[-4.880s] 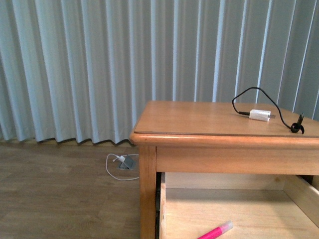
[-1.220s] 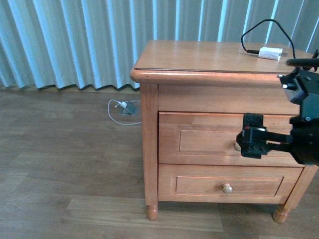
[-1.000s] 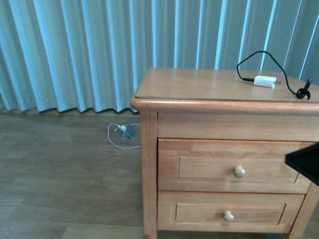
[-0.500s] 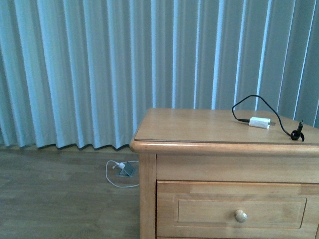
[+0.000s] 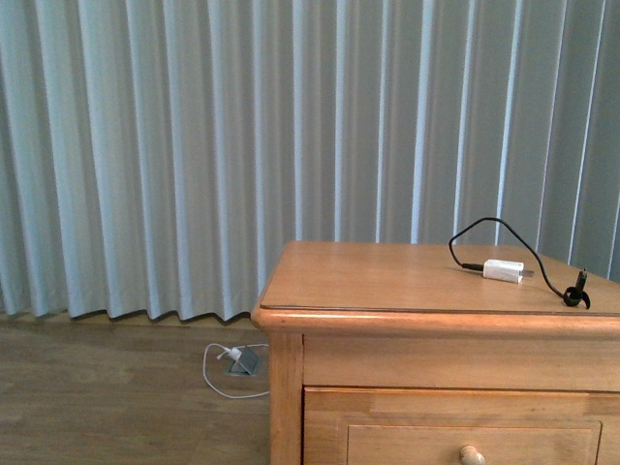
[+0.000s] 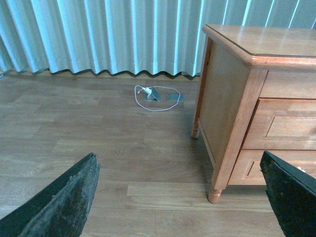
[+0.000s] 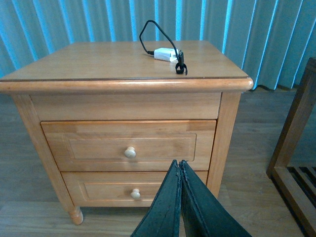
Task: Place pink marker in drawer with both arms
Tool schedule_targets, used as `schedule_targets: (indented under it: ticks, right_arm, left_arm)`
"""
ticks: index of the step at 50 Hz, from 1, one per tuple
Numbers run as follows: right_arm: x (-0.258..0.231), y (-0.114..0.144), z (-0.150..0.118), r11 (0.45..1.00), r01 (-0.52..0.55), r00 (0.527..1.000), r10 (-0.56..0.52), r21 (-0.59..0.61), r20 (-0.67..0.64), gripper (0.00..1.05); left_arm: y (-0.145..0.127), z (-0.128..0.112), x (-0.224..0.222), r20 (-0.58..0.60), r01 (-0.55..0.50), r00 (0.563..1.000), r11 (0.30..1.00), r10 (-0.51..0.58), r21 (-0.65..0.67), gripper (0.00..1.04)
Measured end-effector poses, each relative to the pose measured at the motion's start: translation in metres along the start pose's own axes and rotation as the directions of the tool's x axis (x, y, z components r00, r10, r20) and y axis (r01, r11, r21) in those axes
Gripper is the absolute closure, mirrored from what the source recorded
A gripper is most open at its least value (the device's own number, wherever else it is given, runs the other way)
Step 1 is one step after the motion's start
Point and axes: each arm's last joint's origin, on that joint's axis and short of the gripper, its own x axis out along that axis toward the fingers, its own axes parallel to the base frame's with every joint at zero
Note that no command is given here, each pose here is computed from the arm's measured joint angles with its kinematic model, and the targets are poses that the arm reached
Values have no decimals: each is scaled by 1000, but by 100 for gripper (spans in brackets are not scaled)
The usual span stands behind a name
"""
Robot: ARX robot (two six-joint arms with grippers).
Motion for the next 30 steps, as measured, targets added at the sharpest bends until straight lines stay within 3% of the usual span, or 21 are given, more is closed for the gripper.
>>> schedule_targets:
  ticks: [30]
  right_arm:
    - [-13,0,-25,1000,1,1000,-1,-4,5,103]
  left_arm:
    - [0,0,0,0,0,1000,1000,0,0,6]
